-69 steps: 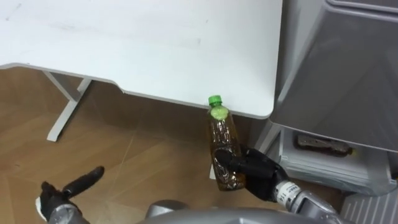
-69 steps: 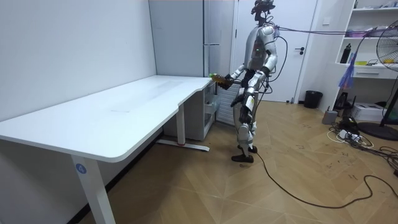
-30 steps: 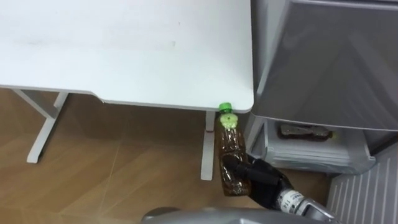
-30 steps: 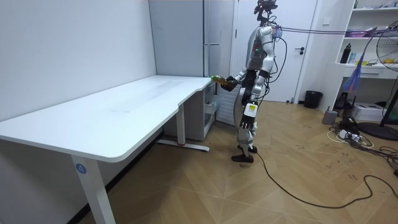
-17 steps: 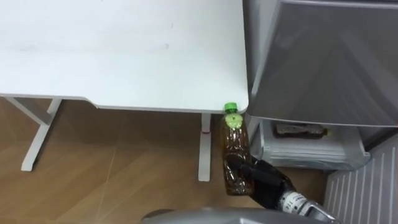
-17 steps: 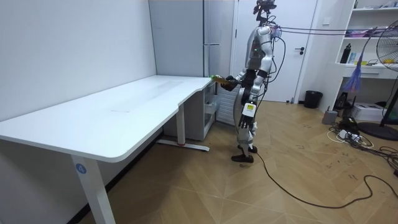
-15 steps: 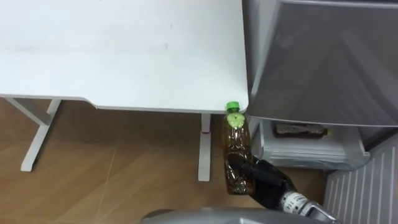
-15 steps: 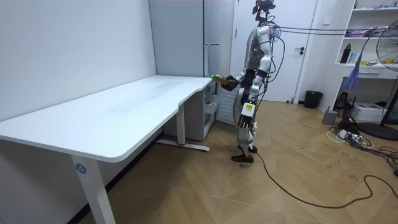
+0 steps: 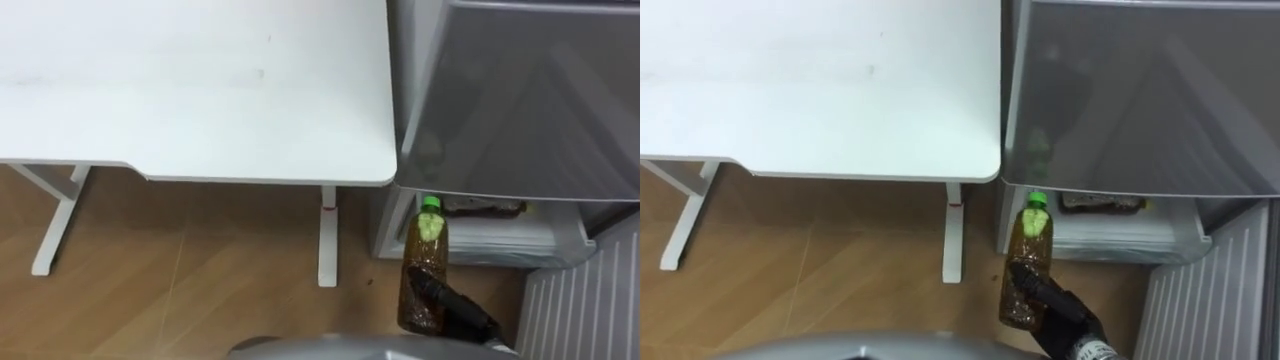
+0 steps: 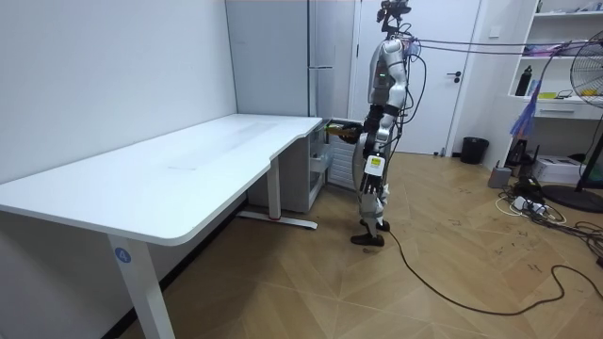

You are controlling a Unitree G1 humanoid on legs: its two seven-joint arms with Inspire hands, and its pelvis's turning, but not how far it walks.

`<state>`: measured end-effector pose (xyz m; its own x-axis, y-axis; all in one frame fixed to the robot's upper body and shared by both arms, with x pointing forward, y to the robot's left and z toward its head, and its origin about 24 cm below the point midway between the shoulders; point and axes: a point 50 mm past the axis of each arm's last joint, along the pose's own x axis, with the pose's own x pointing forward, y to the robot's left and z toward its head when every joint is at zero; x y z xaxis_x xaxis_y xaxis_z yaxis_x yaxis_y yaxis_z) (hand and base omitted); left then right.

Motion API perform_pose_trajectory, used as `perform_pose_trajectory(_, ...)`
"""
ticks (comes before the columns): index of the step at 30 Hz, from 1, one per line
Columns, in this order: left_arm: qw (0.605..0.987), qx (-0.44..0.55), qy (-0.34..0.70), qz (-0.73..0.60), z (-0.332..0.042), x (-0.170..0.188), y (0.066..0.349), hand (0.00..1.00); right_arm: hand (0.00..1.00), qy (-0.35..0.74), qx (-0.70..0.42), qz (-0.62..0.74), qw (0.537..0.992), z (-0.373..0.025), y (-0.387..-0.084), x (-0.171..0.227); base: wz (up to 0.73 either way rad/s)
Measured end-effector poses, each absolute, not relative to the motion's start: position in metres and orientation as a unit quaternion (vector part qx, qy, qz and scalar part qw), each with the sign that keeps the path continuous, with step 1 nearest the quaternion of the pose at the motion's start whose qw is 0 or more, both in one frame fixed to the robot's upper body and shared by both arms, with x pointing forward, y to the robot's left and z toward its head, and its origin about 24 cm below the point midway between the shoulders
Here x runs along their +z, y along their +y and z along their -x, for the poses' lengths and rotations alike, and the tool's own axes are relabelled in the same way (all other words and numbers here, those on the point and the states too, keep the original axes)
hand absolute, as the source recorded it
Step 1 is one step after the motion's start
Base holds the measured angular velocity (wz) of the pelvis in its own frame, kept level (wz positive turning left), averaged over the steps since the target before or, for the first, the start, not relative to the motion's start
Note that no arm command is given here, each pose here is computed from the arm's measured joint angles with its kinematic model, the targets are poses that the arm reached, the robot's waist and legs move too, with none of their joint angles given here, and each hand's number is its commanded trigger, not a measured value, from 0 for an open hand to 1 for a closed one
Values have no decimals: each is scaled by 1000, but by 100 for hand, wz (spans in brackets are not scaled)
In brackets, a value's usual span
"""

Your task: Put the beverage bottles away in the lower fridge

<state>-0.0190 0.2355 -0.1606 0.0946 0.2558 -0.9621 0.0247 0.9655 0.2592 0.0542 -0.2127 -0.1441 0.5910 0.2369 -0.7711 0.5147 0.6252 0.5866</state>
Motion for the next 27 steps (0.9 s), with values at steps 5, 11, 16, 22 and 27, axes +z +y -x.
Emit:
perform_pose_trajectory(5,738,73,662,-114,13,-161,236,0,100,446,-92,-422,784,-54,-212,-145,0)
perform_pose_trajectory(11,739,73,659,-116,13,-160,236,0,100,446,-96,-423,783,-53,-213,-145,0)
perform_pose_trajectory(16,741,75,657,-116,12,-161,237,0,100,437,-125,-447,771,-48,-215,-146,0)
perform_pose_trajectory(22,744,77,653,-116,11,-160,237,0,100,428,-152,-457,765,-46,-219,-146,0)
perform_pose_trajectory(27,747,78,650,-117,10,-160,237,0,100,425,-185,-458,758,-48,-224,-147,0)
